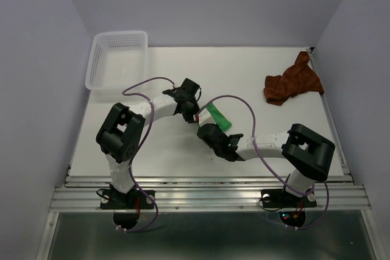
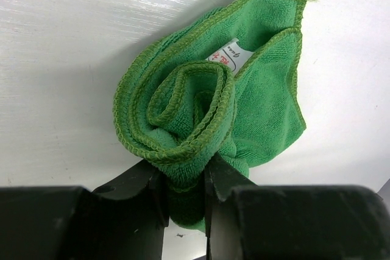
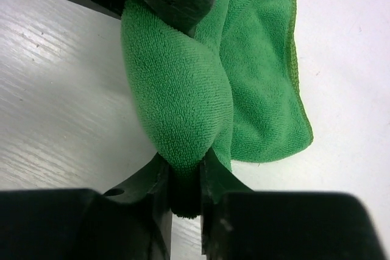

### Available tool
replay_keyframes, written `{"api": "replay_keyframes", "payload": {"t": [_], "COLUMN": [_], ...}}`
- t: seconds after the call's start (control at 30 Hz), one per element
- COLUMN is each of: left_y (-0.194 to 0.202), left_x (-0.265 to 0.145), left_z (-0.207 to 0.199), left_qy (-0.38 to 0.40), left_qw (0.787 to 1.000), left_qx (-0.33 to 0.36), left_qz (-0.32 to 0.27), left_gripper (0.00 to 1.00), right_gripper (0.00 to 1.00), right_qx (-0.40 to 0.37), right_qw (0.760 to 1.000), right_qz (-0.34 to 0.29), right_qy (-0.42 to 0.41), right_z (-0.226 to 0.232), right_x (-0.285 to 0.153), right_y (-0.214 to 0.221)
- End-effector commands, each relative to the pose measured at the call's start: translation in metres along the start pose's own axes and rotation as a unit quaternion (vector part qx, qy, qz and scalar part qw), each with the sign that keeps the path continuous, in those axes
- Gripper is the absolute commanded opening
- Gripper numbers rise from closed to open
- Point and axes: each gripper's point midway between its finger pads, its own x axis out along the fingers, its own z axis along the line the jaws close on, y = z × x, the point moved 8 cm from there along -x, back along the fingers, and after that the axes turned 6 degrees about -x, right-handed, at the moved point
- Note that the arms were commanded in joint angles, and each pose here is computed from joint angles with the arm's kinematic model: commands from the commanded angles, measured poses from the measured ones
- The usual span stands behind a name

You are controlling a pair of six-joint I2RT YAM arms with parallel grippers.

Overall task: Roll the towels
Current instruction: Roll the towel

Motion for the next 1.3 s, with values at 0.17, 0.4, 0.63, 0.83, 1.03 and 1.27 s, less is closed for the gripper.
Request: {"api": "replay_keyframes", "payload": {"t": [0.17, 0.4, 0.63, 0.83, 1.03, 1.27], "left_y": [-0.006, -0.011, -0.014, -0.014, -0.012, -0.011], "left_x": [-0.03, -0.058, -0.075, -0.077, -0.069, -0.047], "left_z": [-0.01, -0.019, -0.025, -0.019, -0.016, -0.018], "left_qy": [0.017, 0.058, 0.09, 0.095, 0.1, 0.11], "left_qw": [0.999, 0.997, 0.993, 0.992, 0.991, 0.99], "left_qx": [0.008, 0.028, 0.043, 0.048, 0.064, 0.075], "left_qz": [-0.025, -0.045, -0.058, -0.067, -0.059, -0.043], "left_gripper": [0.66, 0.89, 0.94, 0.98, 0.99, 0.99], "right_gripper": [0.01, 0.01, 0.01, 0.02, 0.02, 0.02], "right_qx": [0.127, 0.2, 0.289, 0.369, 0.459, 0.54], "right_qw": [0.988, 0.956, 0.91, 0.859, 0.796, 0.73], "right_qz": [-0.011, -0.016, 0.036, 0.063, 0.1, 0.138], "right_qy": [-0.086, -0.212, -0.294, -0.349, -0.381, -0.395], "right_z": [-0.012, -0.037, -0.063, -0.082, -0.104, -0.12], "right_x": [0.005, 0.002, 0.021, 0.04, 0.054, 0.064], "right_y": [-0.004, -0.008, 0.009, 0.006, 0.012, 0.013]}}
